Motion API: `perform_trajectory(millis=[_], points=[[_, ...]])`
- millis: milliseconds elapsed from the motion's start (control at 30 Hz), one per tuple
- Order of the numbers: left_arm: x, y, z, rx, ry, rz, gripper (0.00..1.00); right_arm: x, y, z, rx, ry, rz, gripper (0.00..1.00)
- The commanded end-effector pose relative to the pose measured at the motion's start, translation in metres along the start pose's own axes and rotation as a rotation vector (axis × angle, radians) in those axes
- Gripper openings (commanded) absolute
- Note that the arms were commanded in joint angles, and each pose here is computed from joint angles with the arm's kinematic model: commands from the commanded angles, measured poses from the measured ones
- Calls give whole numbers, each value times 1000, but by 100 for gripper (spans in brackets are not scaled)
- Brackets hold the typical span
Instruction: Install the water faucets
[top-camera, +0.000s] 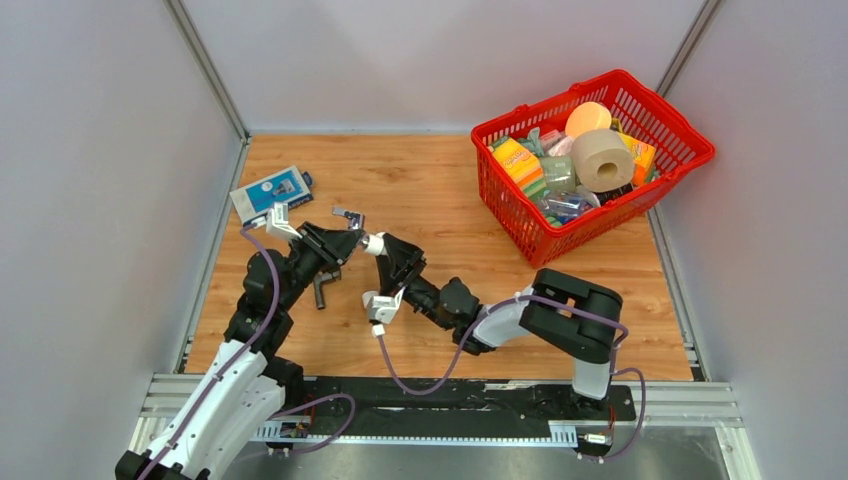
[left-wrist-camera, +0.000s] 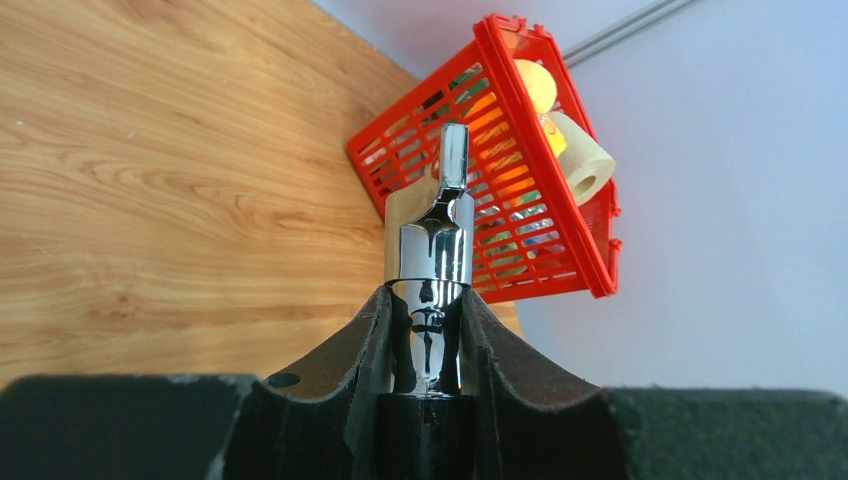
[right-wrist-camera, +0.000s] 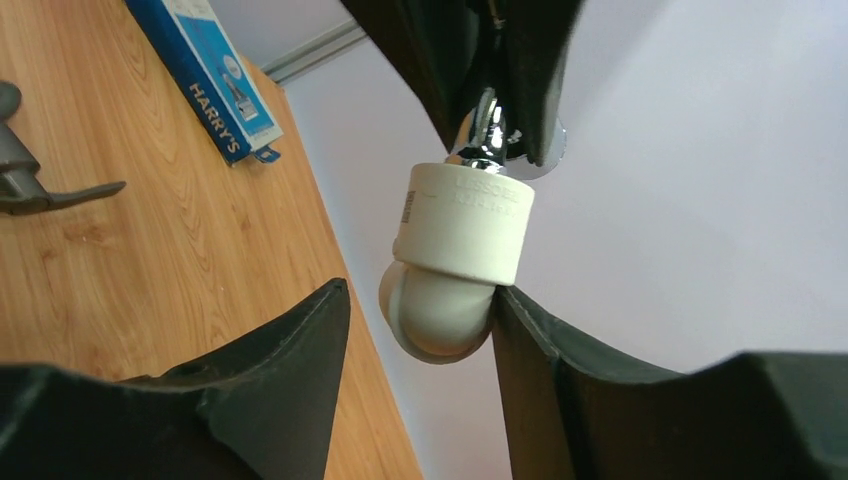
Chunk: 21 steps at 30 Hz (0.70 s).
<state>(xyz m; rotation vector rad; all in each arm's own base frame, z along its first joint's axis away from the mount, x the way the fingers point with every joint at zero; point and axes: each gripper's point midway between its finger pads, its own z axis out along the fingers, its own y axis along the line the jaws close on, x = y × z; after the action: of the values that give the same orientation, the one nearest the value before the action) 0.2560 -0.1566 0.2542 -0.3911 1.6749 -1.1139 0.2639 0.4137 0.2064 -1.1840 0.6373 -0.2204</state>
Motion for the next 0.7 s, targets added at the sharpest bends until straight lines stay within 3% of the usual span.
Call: perform_trajectory(millis=[0,167,267,333,433,533,667], points=[[-15,-62,-10,229,-13,21,0,-40,-70,-6,188,-181,255,54],[-11,-71,-13,283,9,78,0,-51,-78,-8,95,-236,477,36],[-12,-79,-16,329,3,141,0,-62,-80,-9,-4,-301,606,10],[-13,-87,-18,371,0,202,0,-68,-84,-13,-67,-342,710,0],[-12,-104,-24,475,1,371,0,-80,-98,-22,-176,-427,883,0],[-10,-116,-29,578,-16,536,0,-103,-108,-39,-406,-537,1069,0],[-4,-125,-37,685,-27,732,0,-108,-116,-51,-620,-541,1269,0]])
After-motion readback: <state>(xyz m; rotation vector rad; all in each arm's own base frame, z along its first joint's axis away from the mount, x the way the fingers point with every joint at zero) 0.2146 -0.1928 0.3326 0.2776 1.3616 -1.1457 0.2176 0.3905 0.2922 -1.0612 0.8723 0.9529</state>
